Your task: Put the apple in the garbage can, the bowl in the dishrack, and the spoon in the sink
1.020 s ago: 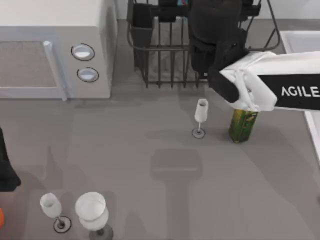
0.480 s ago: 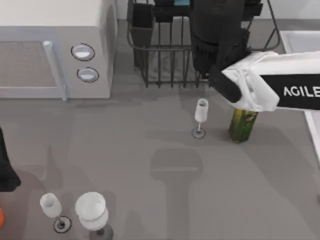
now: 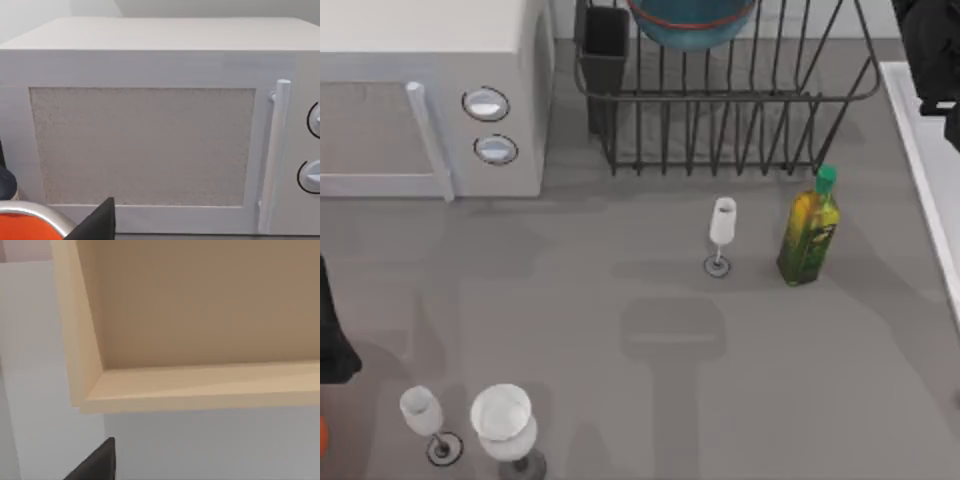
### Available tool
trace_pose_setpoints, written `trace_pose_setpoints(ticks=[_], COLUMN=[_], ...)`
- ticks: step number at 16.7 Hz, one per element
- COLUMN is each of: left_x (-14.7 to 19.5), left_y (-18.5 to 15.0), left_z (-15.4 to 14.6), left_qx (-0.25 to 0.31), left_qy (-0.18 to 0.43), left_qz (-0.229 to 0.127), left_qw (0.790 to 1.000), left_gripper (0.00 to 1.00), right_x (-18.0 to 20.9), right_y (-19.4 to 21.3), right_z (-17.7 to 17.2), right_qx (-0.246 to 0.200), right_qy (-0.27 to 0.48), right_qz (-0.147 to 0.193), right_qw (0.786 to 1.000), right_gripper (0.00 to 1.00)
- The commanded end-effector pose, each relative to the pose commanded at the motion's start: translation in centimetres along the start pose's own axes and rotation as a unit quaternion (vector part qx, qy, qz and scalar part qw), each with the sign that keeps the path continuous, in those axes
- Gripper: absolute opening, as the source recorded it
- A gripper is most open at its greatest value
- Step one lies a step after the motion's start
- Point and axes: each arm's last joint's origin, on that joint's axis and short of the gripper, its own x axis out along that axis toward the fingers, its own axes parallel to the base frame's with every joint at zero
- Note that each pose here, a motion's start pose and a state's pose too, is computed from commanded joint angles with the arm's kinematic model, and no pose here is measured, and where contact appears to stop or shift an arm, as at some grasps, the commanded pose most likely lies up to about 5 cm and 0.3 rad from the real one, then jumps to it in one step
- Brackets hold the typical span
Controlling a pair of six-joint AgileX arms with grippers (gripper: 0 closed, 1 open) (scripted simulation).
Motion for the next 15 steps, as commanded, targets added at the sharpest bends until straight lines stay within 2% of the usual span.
trace_pose_setpoints(ticks=[3, 6, 10, 15], left_x=[0.0, 0.0, 0.0, 0.0], left_y=[0.0, 0.0, 0.0, 0.0], left_z=[0.0, 0.0, 0.0, 0.0], left_qx=[0.0, 0.0, 0.0, 0.0], left_qy=[0.0, 0.0, 0.0, 0.0], left_qz=[0.0, 0.0, 0.0, 0.0], left_qw=[1.0, 1.0, 1.0, 1.0], left_gripper=[1.0, 1.0, 1.0, 1.0], right_x=[-6.0, -13.6, -21.1, -24.3], right_y=[-5.2, -9.5, -12.8, -14.7], right_z=[4.7, 5.7, 1.2, -7.1], right_qx=[0.01, 0.009, -0.003, -0.024], right_qy=[-0.051, -0.08, -0.066, 0.024], right_qz=[0.006, 0.01, 0.009, -0.002], right_qw=[0.999, 0.997, 0.998, 0.999], right_gripper=[1.0, 1.0, 1.0, 1.0])
